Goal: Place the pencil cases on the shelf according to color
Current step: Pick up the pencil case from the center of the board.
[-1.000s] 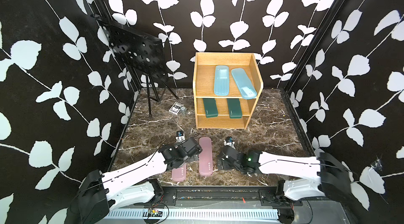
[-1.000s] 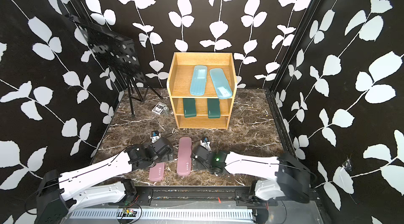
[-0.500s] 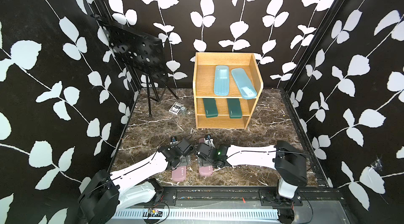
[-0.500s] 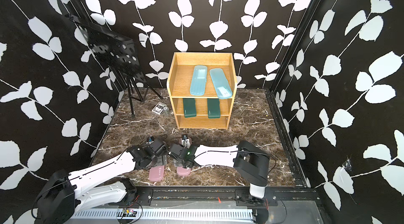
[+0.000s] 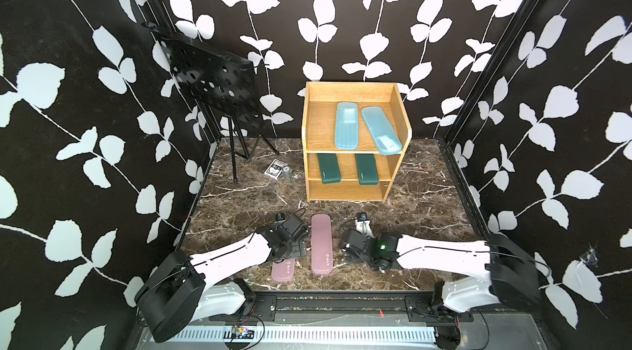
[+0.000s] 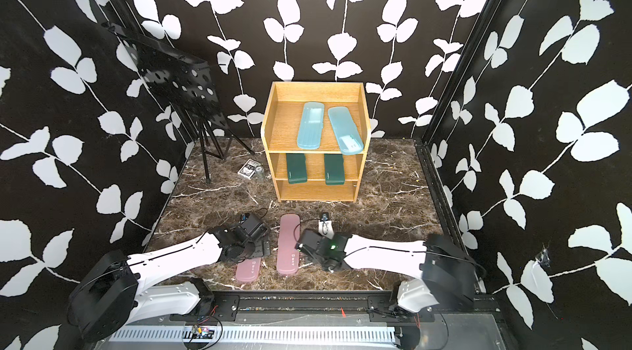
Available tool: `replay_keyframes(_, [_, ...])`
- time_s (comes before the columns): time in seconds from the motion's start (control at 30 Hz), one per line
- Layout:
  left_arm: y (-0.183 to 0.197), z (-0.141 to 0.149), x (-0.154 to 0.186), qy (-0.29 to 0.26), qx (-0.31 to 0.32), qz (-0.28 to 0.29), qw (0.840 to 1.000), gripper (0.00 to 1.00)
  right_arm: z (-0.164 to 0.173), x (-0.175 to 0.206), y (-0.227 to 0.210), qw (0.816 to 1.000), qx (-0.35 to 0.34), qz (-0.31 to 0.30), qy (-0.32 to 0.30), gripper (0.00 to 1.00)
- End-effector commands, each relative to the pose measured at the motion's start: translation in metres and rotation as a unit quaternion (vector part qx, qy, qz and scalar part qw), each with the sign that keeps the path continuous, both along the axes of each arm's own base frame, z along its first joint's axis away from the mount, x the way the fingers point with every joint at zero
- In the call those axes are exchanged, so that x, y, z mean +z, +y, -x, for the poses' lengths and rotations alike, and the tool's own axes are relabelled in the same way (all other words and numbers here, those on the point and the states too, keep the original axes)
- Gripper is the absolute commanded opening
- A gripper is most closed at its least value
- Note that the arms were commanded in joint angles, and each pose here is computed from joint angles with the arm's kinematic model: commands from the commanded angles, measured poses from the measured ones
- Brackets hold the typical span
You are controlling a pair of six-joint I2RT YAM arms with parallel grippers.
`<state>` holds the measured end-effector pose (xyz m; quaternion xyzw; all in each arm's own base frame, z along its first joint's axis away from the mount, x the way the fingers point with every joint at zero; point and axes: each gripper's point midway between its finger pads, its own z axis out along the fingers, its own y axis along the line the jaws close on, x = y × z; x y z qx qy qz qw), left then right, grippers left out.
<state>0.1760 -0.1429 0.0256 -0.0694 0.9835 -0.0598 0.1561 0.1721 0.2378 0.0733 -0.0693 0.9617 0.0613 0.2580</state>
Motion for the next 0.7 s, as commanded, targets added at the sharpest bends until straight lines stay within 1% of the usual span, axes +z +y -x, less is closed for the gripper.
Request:
replay_keyframes(0.0, [-0.002,-0.010,0.018,-0.037,0.009,0.016,0.999,0.99,-0.004,0.019,0.015,0.998,0.014,-0.061,-0.026,0.99])
replay_keyframes(0.07, [0.009,-0.011,0.024,-0.046,0.012,-0.011,0.999,0.99,-0.005,0.026,0.022,0.997,0.005,-0.077,-0.022,0.99])
replay_keyframes(0.13, [0.018,-0.010,0.030,-0.054,0.016,-0.024,0.998,0.99,-0.003,0.028,0.044,0.995,0.028,-0.092,-0.012,0.99])
replay_keyframes(0.27, [0.025,-0.009,0.035,-0.063,0.020,-0.032,0.997,0.99,0.004,0.026,0.090,0.993,0.075,-0.092,0.009,0.99])
replay_keyframes(0.37, [0.033,-0.008,0.037,-0.064,0.025,-0.044,0.997,0.99,0.007,0.019,0.119,0.992,0.097,-0.082,0.018,0.99])
replay_keyframes(0.47, [0.041,-0.006,0.032,-0.059,0.033,-0.054,0.996,0.99,0.003,0.004,0.128,0.995,0.094,-0.036,0.017,0.99])
replay_keyframes(0.57, [0.041,-0.002,0.020,-0.041,0.046,-0.030,0.998,0.99,-0.004,-0.016,0.117,0.996,0.076,0.043,0.019,0.99])
replay_keyframes(0.67, [0.038,0.002,0.016,-0.038,0.049,-0.011,0.998,0.99,-0.002,-0.028,0.106,0.995,0.063,0.070,0.024,0.99])
